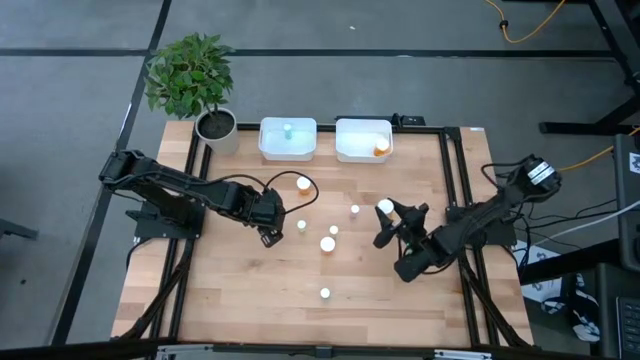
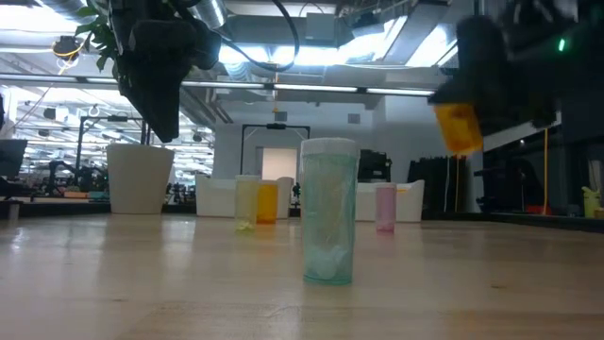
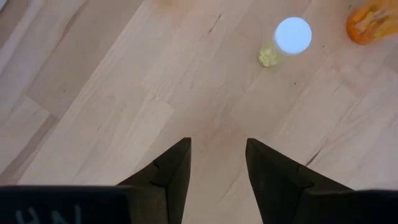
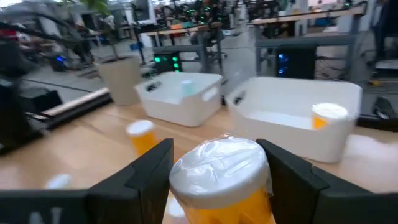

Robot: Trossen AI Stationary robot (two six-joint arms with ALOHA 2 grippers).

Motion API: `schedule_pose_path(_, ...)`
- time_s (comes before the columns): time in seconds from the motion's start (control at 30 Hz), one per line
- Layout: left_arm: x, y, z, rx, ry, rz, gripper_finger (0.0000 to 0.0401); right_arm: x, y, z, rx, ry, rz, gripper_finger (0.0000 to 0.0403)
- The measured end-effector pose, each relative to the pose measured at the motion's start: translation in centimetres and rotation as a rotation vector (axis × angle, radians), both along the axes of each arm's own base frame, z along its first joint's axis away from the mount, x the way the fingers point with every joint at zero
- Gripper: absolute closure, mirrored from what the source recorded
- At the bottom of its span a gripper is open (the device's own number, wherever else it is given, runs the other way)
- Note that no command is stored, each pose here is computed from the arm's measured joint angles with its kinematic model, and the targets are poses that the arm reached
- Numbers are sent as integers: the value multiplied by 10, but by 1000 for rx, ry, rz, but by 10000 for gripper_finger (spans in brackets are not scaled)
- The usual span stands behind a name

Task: Pick and place medicine bottles into bin by pill shape (circle, oval)
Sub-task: Put the bottom right orange capsule bottle into the right white bin

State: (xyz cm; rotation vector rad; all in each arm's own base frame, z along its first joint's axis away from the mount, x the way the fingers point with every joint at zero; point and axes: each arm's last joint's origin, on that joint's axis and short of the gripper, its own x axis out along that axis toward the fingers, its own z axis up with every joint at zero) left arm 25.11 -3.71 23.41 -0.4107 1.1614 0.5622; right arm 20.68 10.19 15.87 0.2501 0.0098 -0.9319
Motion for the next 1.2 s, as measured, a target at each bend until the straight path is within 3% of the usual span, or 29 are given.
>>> schedule_pose_path(0.27,0,0,0,9,-3,2,254,-16,-31,-50,54,-126,-120,187)
schedule_pose_path(0.6,0,1,0,24,-6,7,254,-12,-51,-79,6,-46,-215,187)
schedule_pose_path(0.83,0,1,0,24,-7,7,254,-3,-58,-93,5,-108,-276,187)
schedule_pose_path(1.2,0,0,0,18,-8,10,254,-2,-61,-97,24,-80,-277,165)
